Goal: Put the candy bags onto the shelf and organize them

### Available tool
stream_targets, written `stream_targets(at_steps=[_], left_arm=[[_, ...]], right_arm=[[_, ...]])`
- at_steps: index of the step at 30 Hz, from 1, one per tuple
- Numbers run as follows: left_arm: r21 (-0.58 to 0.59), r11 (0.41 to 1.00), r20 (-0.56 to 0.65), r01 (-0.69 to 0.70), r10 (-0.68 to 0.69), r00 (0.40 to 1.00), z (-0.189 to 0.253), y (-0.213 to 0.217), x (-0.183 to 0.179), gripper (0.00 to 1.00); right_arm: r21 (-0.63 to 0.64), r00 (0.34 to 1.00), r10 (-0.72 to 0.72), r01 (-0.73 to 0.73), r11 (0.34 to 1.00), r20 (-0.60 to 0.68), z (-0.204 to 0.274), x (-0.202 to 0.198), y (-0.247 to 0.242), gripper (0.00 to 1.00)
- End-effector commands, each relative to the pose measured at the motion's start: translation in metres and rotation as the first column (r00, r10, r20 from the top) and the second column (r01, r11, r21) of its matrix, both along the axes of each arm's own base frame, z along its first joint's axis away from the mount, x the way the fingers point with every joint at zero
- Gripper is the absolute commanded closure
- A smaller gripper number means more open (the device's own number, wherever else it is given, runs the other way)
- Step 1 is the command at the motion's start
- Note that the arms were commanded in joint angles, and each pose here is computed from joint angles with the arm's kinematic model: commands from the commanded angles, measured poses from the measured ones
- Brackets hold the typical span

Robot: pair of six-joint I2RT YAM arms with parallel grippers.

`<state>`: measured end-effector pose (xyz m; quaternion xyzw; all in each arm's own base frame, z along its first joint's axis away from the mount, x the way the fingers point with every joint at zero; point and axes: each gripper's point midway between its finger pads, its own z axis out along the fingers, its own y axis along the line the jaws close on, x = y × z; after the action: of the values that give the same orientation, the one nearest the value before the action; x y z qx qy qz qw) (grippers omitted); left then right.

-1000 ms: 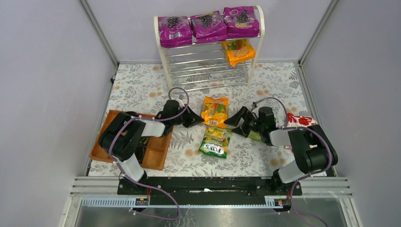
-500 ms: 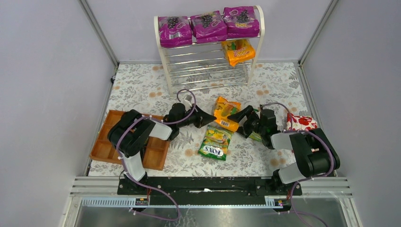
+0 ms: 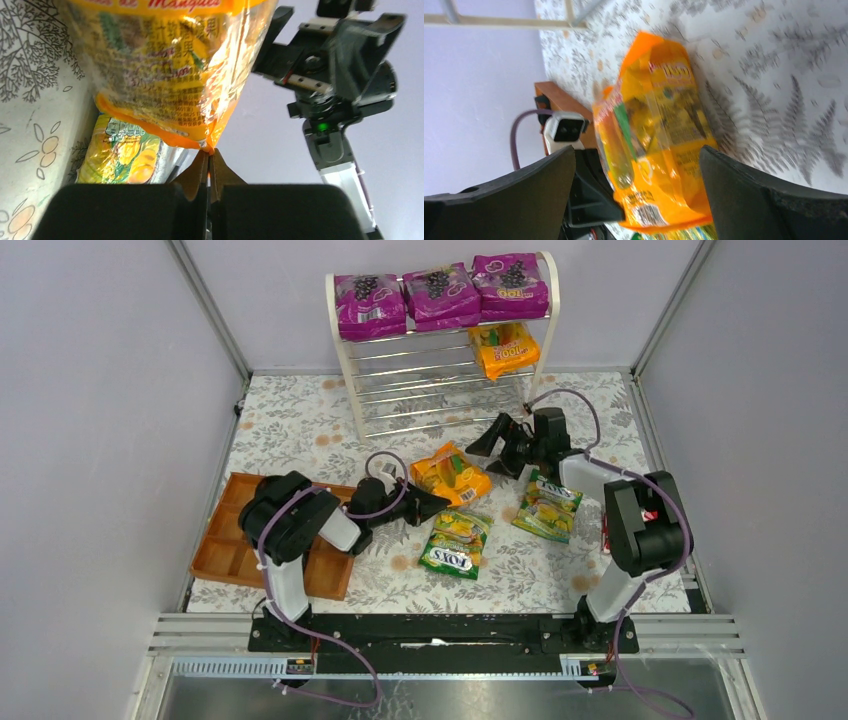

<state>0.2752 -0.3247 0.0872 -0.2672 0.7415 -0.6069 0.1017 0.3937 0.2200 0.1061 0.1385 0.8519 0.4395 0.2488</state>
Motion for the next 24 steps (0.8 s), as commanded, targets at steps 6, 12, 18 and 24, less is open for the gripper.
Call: stream_targets(at_steps=[6, 12, 18, 24], left_arm=[[-0.289, 0.957, 0.07, 0.0, 0.021, 0.997, 0.056, -0.008, 0.005, 1.0], [-0.256, 0.967, 0.102, 0.015, 0.011, 0.995, 0.061, -0.017, 0.003, 1.0], [-0.299, 0.954, 0.105, 0.028, 0.004, 0.995, 0.073, -0.027, 0.003, 1.0], [-0.326, 0.944, 0.109, 0.059, -0.024, 0.994, 0.085, -0.04, -0.001, 1.0]], right_arm=[[-0.012, 0.994, -0.09, 0.089, 0.996, -0.067, -0.01, -0.05, -0.036, 0.0], [0.149, 0.968, -0.229, 0.243, 0.959, -0.105, -0.004, -0.066, -0.039, 0.0], [0.276, 0.964, -0.226, 0.258, 0.926, -0.143, -0.004, -0.068, -0.018, 0.0], [0.358, 0.947, -0.272, 0.317, 0.878, -0.17, -0.009, -0.06, -0.001, 0.01]])
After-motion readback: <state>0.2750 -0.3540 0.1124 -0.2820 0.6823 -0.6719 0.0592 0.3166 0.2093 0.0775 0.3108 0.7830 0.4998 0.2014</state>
